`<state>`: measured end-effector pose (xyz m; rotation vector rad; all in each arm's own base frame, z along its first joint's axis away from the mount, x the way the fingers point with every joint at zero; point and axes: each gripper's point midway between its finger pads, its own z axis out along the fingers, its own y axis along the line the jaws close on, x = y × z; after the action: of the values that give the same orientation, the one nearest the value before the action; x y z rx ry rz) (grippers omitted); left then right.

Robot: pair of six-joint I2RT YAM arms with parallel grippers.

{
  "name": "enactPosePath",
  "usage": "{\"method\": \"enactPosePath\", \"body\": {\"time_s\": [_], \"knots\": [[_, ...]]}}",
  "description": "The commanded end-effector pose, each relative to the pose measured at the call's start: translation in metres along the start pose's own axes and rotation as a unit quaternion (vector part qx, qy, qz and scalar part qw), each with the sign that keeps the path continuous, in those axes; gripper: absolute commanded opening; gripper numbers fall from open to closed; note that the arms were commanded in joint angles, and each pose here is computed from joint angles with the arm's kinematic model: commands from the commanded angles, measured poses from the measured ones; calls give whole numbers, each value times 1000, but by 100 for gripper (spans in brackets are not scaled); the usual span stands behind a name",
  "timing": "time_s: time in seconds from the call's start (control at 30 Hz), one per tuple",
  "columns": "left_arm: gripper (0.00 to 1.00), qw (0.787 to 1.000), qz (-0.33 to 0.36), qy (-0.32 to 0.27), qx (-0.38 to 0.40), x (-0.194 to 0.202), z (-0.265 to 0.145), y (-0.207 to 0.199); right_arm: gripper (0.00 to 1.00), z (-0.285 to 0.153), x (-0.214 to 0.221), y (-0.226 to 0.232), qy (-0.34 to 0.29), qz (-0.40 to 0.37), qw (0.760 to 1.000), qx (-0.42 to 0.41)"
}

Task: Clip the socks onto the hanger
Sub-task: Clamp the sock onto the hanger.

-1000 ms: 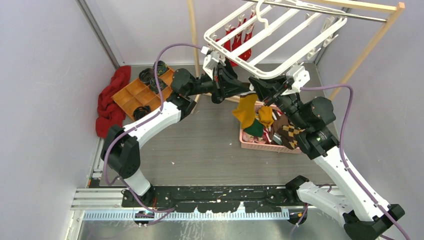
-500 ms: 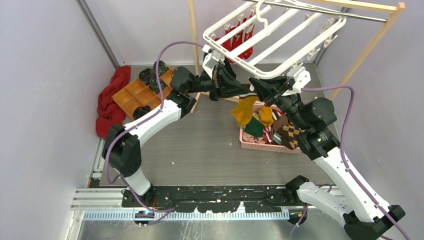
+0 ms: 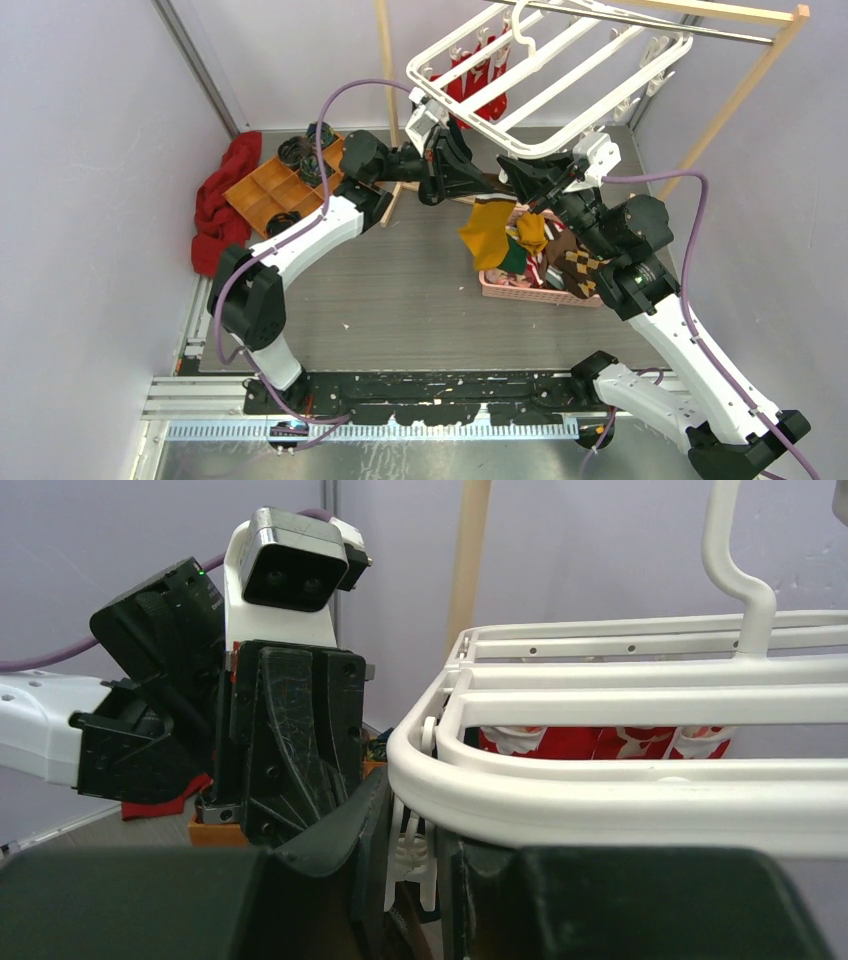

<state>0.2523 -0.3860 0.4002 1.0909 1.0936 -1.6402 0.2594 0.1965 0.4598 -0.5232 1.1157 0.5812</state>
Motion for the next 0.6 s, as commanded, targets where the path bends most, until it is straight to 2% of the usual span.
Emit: {"method": "enactPosePath", "body": {"time_s": [0.0, 0.57], "knots": [[0, 999, 34, -12, 34, -22, 1, -14, 12, -3, -23, 6, -27, -6, 999, -15], [0, 998, 10, 2, 67, -16, -4, -23, 12, -4, -22, 7, -25, -8, 1000, -16]]}}
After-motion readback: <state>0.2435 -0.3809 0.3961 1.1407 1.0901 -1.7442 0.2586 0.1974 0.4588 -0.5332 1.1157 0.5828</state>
